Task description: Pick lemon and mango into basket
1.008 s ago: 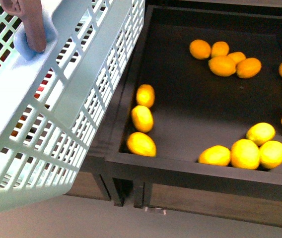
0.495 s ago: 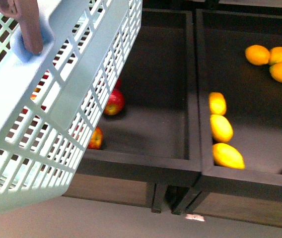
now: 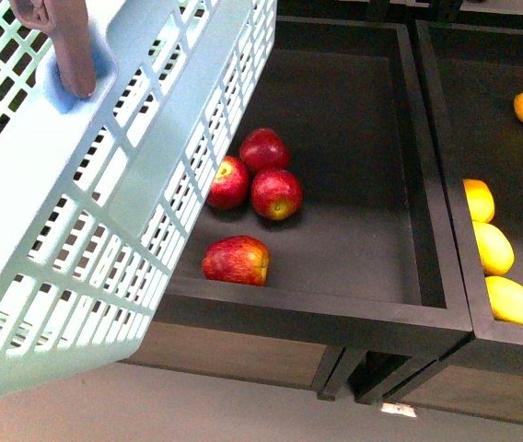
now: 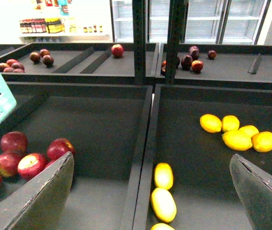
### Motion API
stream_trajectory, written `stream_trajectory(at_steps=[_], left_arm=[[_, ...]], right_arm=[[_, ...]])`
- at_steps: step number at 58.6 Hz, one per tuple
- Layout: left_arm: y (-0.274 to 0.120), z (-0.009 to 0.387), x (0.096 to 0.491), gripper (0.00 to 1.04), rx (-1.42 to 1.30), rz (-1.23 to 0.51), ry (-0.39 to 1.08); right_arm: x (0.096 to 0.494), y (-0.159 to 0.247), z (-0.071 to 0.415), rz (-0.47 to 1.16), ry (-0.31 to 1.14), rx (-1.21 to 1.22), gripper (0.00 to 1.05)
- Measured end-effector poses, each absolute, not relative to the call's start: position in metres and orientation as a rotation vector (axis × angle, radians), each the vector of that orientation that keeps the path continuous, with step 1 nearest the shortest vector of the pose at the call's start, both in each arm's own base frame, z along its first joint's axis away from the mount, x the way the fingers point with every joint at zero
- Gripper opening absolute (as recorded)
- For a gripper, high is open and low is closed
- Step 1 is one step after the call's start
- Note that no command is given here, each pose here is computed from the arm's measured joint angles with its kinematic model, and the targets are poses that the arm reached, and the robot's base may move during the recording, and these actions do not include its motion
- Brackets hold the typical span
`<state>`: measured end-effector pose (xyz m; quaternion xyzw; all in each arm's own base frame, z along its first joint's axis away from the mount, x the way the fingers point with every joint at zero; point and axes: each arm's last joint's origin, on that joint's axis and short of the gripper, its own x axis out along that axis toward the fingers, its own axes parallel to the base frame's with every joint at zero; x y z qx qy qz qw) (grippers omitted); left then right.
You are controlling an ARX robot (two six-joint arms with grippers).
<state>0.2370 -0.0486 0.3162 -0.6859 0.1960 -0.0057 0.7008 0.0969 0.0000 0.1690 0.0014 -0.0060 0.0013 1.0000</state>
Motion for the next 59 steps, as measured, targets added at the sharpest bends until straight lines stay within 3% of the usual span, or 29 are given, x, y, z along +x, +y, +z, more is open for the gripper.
stream_trajectory(at_steps=[6,14,18,31,44,59], left_arm=[[-0.049,0.316,0.237,0.05,-1.478,0.038,0.441],[-0.052,0.314,0.244,0.05,-1.185,0.074,0.506],[-0.055,0.31,0.26,0.05,-1.045,0.077,0.508],[-0.078,0.311,0.308,0.05,-0.98,0.02,0.538],[-0.139,0.308,0.366,0.05,-0.949,-0.124,0.676],[-0.225,0.296,0.398,0.05,-0.868,-0.253,0.801]], right_arm=[[0.097,0.0,0.169,-0.001,-0.012,0.003,0.96],[0.097,0.0,0.169,0.0,-0.012,0.003,0.96],[0.097,0.0,0.169,0.0,-0.012,0.003,0.96],[0.097,0.0,0.169,0.0,-0.012,0.003,0.96],[0.097,0.0,0.169,0.0,-0.012,0.003,0.96],[0.097,0.0,0.169,0.0,-0.012,0.003,0.96]])
